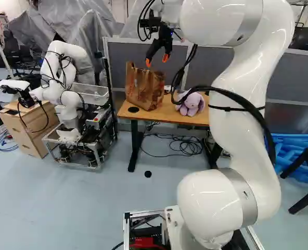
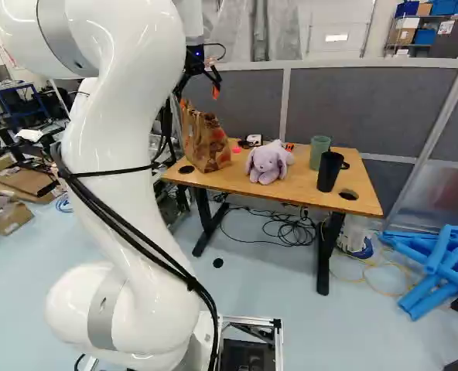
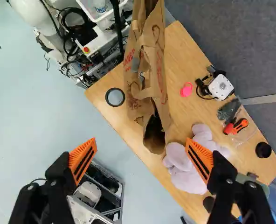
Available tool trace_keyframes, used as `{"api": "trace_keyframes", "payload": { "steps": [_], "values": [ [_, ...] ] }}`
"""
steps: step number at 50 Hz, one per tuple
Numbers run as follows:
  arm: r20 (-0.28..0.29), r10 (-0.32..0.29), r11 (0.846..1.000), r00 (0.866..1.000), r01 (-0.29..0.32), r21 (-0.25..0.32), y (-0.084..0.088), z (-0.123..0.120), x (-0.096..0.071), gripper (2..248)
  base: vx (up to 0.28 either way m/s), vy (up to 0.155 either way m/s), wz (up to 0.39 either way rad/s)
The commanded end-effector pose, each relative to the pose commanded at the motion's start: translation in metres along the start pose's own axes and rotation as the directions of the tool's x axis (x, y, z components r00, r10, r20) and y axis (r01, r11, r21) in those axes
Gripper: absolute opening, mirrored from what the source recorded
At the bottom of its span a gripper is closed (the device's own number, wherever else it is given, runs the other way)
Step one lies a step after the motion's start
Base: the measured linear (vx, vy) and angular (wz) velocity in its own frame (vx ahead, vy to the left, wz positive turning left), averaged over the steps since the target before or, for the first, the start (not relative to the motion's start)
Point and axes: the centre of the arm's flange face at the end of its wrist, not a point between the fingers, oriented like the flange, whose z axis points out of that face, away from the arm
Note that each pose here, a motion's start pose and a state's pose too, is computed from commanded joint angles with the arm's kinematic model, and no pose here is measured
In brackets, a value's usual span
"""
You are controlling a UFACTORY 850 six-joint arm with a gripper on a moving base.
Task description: Pick up the bag on the ground and place it on the table
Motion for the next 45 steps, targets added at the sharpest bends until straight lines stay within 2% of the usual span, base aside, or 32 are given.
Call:
{"api": "trace_keyframes", "payload": {
  "steps": [24,45],
  "values": [
    [-0.020,0.027,0.999,0.999,-0.028,-0.026,-0.002,0.010,-0.008,247,0.000,0.000,0.000],
    [-0.056,0.069,0.995,0.996,-0.073,-0.065,-0.006,0.026,-0.022,247,0.000,0.000,0.000]
  ]
}}
